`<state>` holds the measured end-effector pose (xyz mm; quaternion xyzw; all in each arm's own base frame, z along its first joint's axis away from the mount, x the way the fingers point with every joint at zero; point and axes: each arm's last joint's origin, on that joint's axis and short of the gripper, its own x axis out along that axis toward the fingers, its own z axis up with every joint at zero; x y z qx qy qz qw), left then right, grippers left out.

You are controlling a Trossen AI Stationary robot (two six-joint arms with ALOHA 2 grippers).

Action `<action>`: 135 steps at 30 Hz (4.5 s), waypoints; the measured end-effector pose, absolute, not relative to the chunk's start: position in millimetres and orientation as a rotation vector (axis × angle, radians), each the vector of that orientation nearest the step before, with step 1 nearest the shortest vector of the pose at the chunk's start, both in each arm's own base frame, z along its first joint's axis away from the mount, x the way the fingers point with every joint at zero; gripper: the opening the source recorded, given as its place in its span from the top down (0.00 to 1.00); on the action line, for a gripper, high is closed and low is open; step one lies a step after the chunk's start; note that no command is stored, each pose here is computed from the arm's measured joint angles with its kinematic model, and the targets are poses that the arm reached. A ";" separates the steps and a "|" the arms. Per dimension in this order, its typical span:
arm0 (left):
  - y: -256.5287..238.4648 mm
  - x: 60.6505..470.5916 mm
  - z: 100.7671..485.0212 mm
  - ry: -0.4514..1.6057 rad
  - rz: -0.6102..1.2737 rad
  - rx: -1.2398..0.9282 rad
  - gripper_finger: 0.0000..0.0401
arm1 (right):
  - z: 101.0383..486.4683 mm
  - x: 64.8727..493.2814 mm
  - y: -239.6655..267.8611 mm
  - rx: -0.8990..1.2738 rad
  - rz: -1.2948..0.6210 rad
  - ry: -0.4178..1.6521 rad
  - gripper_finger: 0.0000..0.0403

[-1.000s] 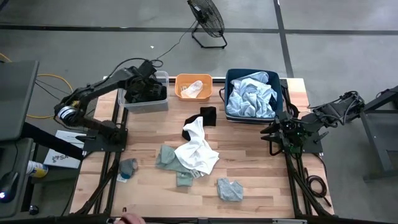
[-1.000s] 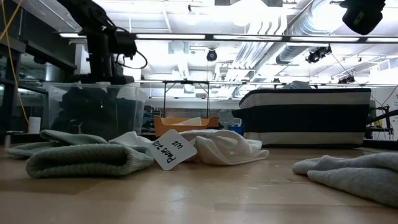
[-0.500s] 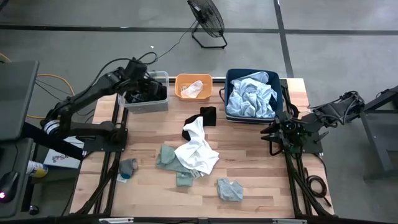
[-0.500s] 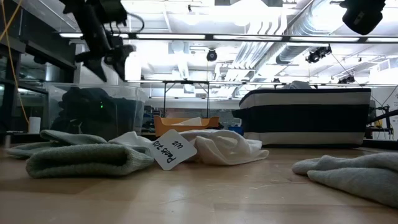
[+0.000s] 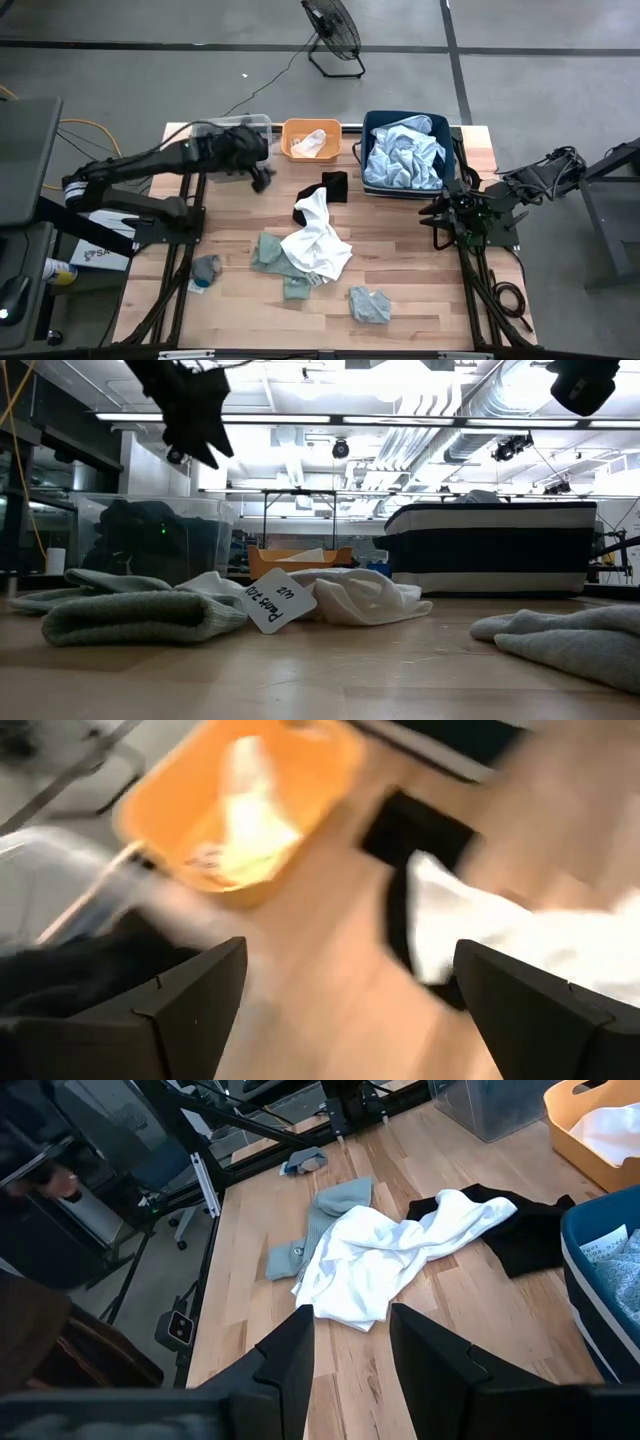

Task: Pick & Place Cloths
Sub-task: Put the white underwear into the transparent bin

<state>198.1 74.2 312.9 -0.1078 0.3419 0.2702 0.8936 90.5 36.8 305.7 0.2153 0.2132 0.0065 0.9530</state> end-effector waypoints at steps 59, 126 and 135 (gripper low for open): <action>-28.8 353.7 141.5 0.927 0.025 0.119 0.73 | 305.9 90.7 36.9 0.439 0.014 0.431 0.69; 75.9 134.1 335.7 0.411 1.347 -0.305 0.98 | 305.8 90.5 36.8 0.438 0.013 0.433 0.69; 110.4 120.7 319.4 0.479 1.497 -0.575 0.98 | 305.7 90.5 36.8 0.438 0.013 0.433 0.69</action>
